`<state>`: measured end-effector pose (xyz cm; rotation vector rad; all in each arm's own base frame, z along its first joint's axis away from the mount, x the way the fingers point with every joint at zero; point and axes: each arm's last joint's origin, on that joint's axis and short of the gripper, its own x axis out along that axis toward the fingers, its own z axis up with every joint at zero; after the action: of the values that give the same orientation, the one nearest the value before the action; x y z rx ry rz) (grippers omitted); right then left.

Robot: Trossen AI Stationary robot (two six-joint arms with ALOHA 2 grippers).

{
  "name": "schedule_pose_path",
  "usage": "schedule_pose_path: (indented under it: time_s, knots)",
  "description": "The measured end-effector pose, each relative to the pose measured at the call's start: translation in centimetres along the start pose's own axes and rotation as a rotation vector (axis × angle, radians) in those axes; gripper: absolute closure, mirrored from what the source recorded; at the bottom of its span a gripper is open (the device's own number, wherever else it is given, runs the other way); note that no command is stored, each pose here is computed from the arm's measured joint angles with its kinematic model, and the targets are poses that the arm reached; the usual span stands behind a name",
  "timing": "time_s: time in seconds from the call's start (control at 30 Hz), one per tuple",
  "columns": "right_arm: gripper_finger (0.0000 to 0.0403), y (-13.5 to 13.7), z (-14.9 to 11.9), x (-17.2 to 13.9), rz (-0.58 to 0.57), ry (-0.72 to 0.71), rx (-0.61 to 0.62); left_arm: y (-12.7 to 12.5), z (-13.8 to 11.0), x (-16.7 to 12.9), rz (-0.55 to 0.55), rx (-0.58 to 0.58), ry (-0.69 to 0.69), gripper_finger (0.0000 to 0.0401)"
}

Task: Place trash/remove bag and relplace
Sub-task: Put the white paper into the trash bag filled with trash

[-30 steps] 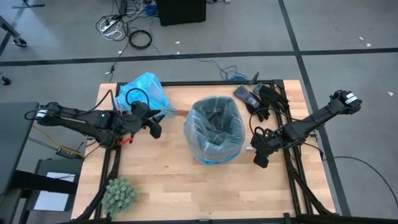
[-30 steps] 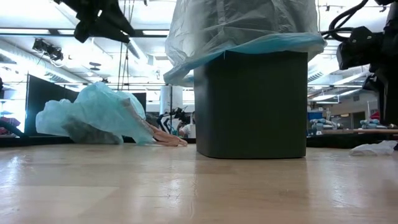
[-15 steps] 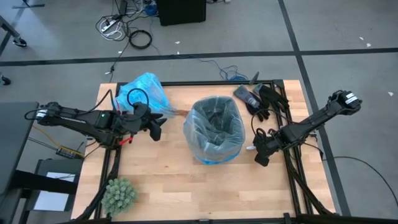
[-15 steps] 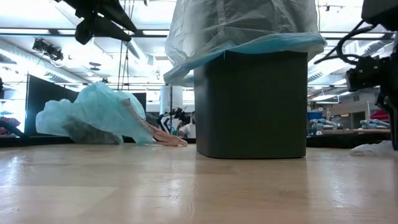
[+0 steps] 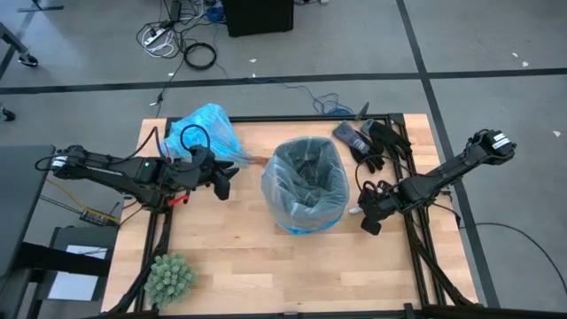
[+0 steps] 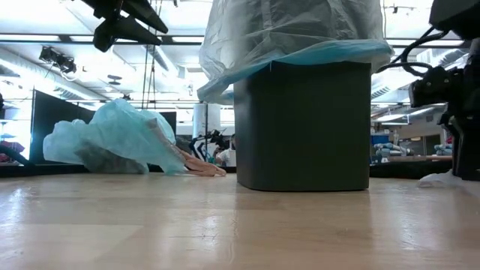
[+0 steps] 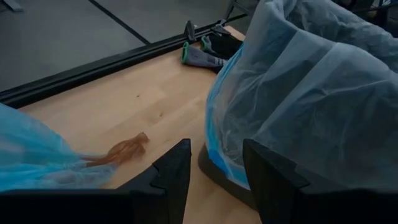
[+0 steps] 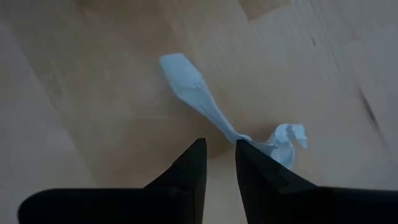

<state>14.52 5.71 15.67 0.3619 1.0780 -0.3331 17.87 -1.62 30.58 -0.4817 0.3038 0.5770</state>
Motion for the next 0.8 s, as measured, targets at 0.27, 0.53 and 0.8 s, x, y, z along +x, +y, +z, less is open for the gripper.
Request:
schedule_pose_path:
  time_s: [0.27, 0.53, 0.8]
  knots:
    - [0.0330, -0.1, 0.9, 1.6, -0.046, 0.002, -0.080, -0.3, 0.4, 0.0, -0.030, -0.027, -0.036, 0.0245]
    - [0.0374, 0.4, 1.6, 3.5, -0.042, 0.054, -0.101, -0.3, 0.4, 0.0, -0.029, -0.028, -0.035, 0.0245]
    - [0.0403, 0.2, 1.2, 1.7, 0.023, 0.012, -0.004, -0.2, 0.3, 0.0, -0.019, -0.053, -0.030, 0.0245]
